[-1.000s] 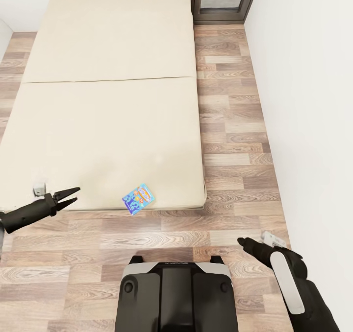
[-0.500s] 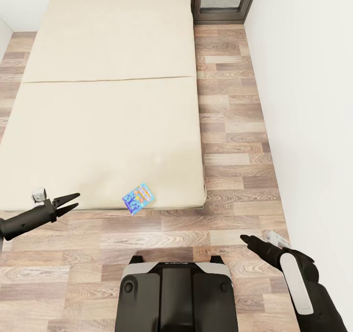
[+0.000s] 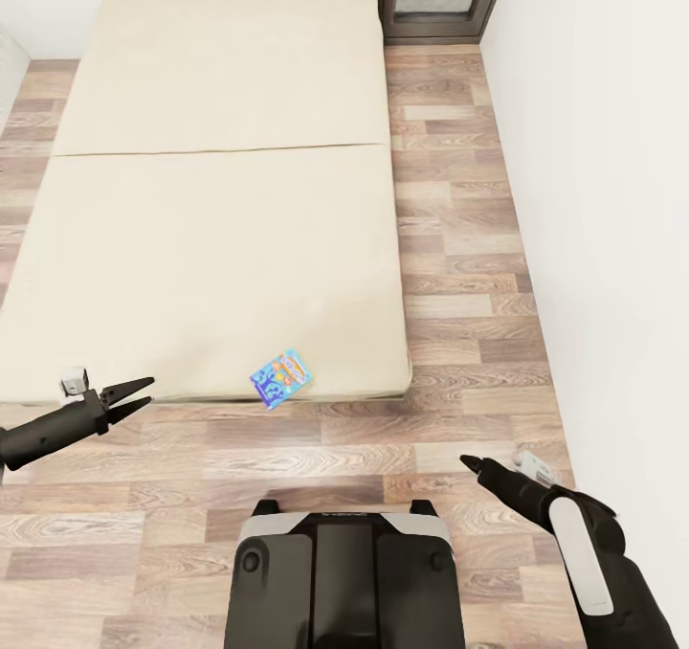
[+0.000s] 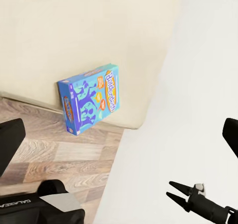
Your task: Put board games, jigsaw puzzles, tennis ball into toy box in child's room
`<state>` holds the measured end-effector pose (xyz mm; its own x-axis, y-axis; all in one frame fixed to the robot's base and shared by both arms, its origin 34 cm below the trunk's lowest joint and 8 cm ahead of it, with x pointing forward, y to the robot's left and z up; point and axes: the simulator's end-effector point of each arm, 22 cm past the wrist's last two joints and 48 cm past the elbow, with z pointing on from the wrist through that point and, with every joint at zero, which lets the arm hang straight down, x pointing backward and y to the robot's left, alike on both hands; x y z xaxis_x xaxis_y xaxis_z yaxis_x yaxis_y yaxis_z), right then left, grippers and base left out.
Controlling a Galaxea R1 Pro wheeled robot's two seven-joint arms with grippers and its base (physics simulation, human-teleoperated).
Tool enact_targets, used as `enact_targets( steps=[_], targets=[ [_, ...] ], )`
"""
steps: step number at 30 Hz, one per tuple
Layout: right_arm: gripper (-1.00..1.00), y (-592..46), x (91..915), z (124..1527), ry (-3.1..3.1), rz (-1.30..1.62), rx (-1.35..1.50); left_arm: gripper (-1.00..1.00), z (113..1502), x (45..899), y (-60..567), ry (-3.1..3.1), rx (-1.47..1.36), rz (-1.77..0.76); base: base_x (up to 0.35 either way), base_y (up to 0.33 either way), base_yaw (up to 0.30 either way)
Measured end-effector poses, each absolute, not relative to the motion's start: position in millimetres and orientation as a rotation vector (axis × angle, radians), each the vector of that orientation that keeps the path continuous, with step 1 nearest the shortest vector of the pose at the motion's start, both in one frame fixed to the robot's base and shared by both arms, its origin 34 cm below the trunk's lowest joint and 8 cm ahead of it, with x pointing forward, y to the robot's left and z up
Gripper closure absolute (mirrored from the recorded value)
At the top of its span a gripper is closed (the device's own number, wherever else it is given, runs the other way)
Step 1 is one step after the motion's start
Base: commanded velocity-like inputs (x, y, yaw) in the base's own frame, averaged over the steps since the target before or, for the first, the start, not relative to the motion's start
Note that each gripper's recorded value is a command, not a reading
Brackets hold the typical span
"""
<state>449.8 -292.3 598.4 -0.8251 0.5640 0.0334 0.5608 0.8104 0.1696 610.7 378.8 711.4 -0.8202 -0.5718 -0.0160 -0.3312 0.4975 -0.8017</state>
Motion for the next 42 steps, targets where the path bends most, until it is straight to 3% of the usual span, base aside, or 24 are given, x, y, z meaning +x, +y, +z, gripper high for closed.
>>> enact_targets(
  steps=[11, 23, 34, 42],
  targets=[
    [-1.0, -283.9, 448.9, 596.0, 2.965, 0.335, 0.938, -1.0, 711.7, 610.9, 379.1, 2.463, -0.763, -1.229, -0.001, 0.08, 0.0],
    [-1.0, -279.7, 451.1, 596.9, 2.956, 0.368, 0.94, -1.0, 712.3, 611.2, 379.3, 2.461, -0.763, -1.231, 0.0, 0.254, 0.0],
    [-1.0, -266.9, 445.6, 594.9, 2.92, 0.603, 0.968, -1.0, 712.9, 611.5, 379.4, 2.459, -0.762, -1.233, 0.0, 0.265, 0.0],
    [-1.0, -273.9, 444.2, 592.2, 2.895, 0.713, 0.995, -1.0, 713.0, 611.5, 379.4, 2.458, -0.763, -1.234, 0.0, 0.082, 0.0]
  ],
)
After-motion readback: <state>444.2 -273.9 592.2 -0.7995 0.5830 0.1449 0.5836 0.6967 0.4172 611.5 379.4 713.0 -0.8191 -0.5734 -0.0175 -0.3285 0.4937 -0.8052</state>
